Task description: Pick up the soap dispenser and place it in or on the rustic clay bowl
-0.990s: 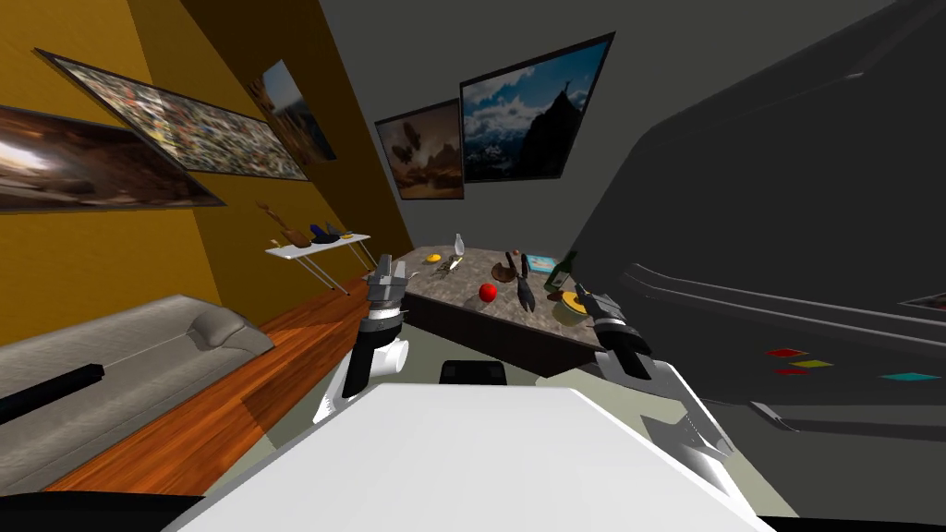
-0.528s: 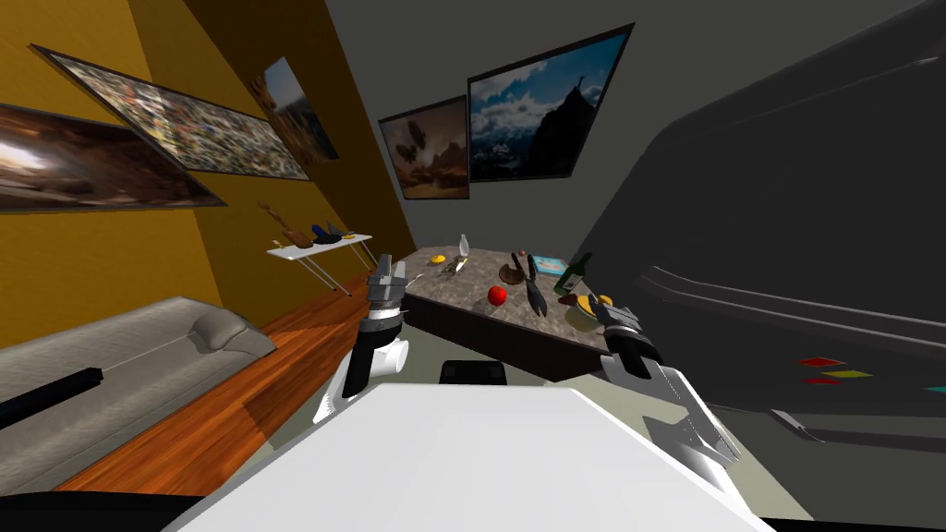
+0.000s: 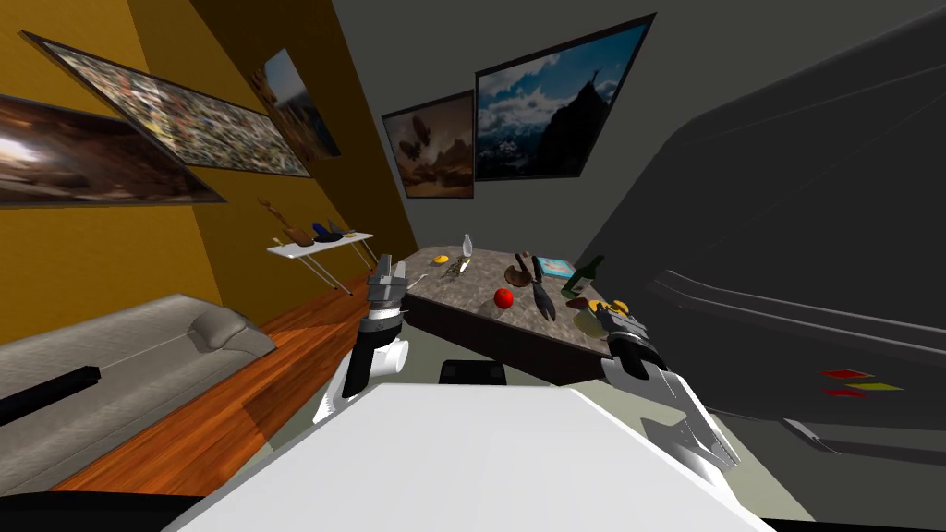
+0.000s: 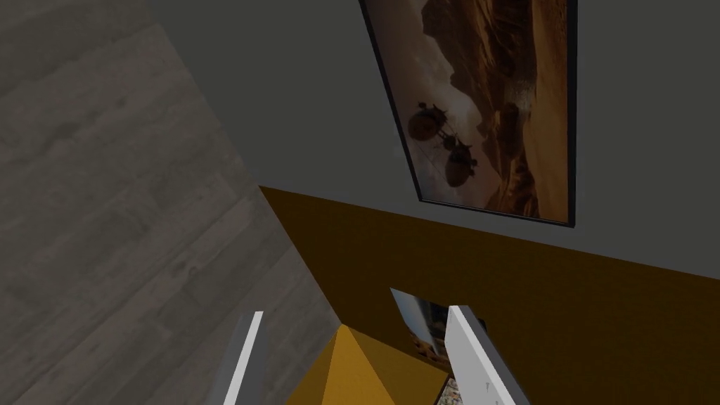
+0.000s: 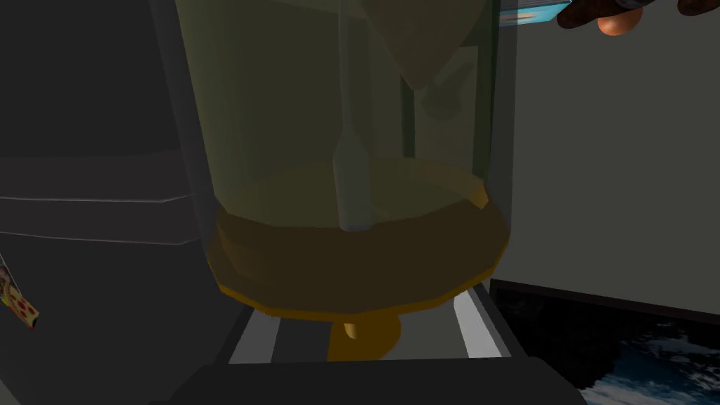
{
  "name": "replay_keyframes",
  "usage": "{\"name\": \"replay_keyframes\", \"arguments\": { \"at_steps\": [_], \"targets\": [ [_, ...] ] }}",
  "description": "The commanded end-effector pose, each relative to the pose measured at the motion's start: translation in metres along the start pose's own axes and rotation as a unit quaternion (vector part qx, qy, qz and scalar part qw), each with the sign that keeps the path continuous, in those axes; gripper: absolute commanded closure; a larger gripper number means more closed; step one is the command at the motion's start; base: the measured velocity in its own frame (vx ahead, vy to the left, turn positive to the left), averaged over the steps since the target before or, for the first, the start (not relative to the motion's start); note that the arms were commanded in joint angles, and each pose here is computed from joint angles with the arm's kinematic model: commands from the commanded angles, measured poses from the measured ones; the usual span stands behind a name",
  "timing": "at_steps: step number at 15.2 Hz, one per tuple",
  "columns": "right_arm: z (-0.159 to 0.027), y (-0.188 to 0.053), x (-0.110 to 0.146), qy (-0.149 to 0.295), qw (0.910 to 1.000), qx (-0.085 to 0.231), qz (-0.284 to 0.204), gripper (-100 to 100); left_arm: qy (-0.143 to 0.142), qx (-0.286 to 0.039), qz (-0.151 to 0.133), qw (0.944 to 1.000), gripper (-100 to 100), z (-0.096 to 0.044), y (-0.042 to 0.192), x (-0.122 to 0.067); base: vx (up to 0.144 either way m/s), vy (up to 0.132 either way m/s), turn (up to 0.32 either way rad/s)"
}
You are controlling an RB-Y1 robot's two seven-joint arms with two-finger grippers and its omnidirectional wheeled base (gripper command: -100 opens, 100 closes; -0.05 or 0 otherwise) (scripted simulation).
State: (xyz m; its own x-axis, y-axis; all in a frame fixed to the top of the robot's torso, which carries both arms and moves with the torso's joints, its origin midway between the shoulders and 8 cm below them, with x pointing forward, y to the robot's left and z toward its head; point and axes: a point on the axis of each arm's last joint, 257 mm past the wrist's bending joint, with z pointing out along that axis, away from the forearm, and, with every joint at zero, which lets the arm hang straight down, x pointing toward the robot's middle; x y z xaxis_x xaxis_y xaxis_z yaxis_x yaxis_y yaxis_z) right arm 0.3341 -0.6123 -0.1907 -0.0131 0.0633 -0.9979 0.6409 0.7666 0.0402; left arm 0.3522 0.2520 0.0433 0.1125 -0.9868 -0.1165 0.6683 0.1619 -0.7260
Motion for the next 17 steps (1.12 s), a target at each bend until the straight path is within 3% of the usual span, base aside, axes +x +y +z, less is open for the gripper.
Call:
{"name": "replay_keyframes", "arguments": {
  "at_steps": [1, 5, 6, 13, 17],
  "targets": [
    [0.000, 0.000, 0.000, 0.000, 1.0000, 0.000, 0.000, 100, 0.000, 0.000, 0.000, 1.0000, 0, 0.000, 0.000, 0.000, 0.000, 0.000, 0.000],
    [0.000, -0.001, 0.000, 0.000, 1.0000, 0.001, -0.001, 100, 0.000, 0.000, 0.000, 1.0000, 0, 0.000, 0.000, 0.000, 0.000, 0.000, 0.000],
    [-0.002, -0.016, -0.005, -0.003, 0.9997, 0.001, -0.026, -100, 0.000, 0.000, 0.000, 1.0000, 0, 0.000, 0.000, 0.000, -0.015, 0.027, 0.084],
    [-0.011, -0.062, -0.022, -0.009, 0.9938, -0.005, -0.111, -100, 0.000, 0.000, 0.000, 1.0000, 0, 0.000, 0.000, 0.000, -0.033, 0.082, 0.112],
    [-0.019, -0.088, -0.034, -0.008, 0.9856, -0.013, -0.168, -100, 0.000, 0.000, 0.000, 1.0000, 0, 0.000, 0.000, 0.000, -0.035, 0.069, 0.126]
  ]
}}
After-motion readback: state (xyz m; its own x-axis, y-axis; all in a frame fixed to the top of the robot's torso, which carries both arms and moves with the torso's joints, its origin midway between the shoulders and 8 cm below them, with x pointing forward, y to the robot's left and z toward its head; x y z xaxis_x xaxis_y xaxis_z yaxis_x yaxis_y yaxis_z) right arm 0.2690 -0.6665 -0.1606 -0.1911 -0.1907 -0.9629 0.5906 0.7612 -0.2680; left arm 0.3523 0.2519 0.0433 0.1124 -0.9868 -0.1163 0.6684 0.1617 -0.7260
